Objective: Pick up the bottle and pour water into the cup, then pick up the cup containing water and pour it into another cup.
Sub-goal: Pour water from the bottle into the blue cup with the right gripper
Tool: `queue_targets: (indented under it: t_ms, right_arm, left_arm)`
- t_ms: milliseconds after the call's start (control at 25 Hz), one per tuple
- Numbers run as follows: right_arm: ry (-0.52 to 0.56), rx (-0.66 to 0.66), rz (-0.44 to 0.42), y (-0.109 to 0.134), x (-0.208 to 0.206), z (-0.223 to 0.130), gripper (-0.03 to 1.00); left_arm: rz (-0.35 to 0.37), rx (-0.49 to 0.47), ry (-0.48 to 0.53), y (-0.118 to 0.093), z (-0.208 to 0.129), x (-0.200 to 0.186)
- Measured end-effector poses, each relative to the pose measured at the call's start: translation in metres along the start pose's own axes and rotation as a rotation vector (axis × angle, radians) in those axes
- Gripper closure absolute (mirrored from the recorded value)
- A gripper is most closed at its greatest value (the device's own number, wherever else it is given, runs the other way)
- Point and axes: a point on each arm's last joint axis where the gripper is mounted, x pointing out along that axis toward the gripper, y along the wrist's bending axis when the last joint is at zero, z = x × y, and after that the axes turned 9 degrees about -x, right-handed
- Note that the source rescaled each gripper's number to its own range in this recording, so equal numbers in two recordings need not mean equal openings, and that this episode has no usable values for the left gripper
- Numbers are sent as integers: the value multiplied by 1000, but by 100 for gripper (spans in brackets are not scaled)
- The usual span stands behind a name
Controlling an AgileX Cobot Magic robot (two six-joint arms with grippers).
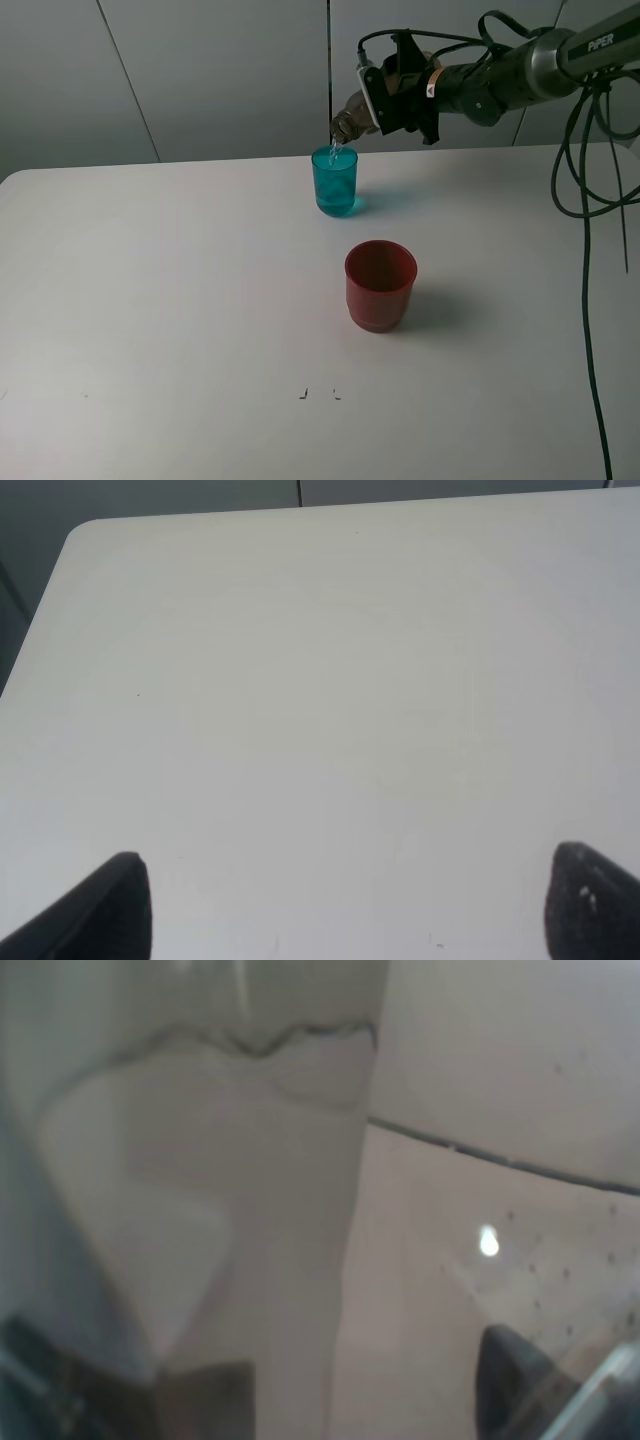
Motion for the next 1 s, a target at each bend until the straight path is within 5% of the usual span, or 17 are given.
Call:
queue_targets:
  t_ms: [1000]
  right_arm:
    - [-3,-22,-42,-4,0,0,97]
  left_arm:
    - [0,0,0,0,0,0]
